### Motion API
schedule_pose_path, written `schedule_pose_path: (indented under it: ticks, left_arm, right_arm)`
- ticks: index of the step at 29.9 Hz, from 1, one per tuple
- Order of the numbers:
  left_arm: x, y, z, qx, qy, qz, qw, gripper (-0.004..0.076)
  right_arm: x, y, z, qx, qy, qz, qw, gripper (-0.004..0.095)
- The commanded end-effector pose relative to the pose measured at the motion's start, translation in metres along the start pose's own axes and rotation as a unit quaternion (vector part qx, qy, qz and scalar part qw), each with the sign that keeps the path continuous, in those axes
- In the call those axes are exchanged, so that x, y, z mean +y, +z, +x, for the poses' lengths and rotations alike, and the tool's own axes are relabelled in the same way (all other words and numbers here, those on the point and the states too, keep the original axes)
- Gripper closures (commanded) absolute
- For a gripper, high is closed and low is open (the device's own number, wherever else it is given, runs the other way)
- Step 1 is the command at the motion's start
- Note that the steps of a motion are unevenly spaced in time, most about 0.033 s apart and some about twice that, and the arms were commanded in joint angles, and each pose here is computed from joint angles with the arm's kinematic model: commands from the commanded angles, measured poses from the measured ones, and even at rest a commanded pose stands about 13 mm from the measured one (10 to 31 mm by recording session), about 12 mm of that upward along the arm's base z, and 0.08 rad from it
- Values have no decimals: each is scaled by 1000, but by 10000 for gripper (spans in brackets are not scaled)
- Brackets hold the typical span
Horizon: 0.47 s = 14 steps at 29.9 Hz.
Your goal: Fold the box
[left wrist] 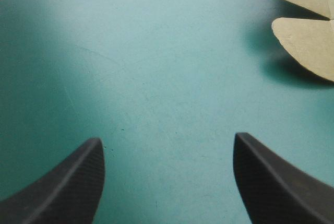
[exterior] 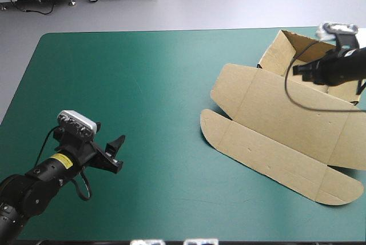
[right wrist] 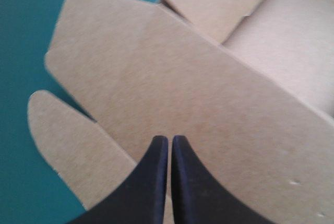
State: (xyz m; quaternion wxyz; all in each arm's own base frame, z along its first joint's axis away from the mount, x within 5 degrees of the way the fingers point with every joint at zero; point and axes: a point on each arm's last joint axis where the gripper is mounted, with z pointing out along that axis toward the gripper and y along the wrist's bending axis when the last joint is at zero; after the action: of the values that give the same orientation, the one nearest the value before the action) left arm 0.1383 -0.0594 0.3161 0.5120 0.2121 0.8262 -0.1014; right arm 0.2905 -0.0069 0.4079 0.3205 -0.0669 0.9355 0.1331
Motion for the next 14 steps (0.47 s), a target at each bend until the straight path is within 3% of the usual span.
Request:
schedule_pose_path:
  ticks: [1, 5, 10, 14]
  left_arm:
    - [-1, -18, -4, -71, -4, -8, 997, 227]
    - [-3, -27, 6, -84, -8, -6, 996, 227]
    - [-7, -29, 22, -81, -40, 9, 996, 230]
    - [-9, -22, 37, -54, -59, 20, 997, 328]
  right_arm:
    - [46, -28, 27, -90, -74, -14, 993, 910]
    - [75, -32, 83, -135, -110, -41, 984, 910]
    - [70, -17, 159, -156, -140, -33, 977, 912]
    - [58, 1, 211, -175, -136, -14, 975, 912]
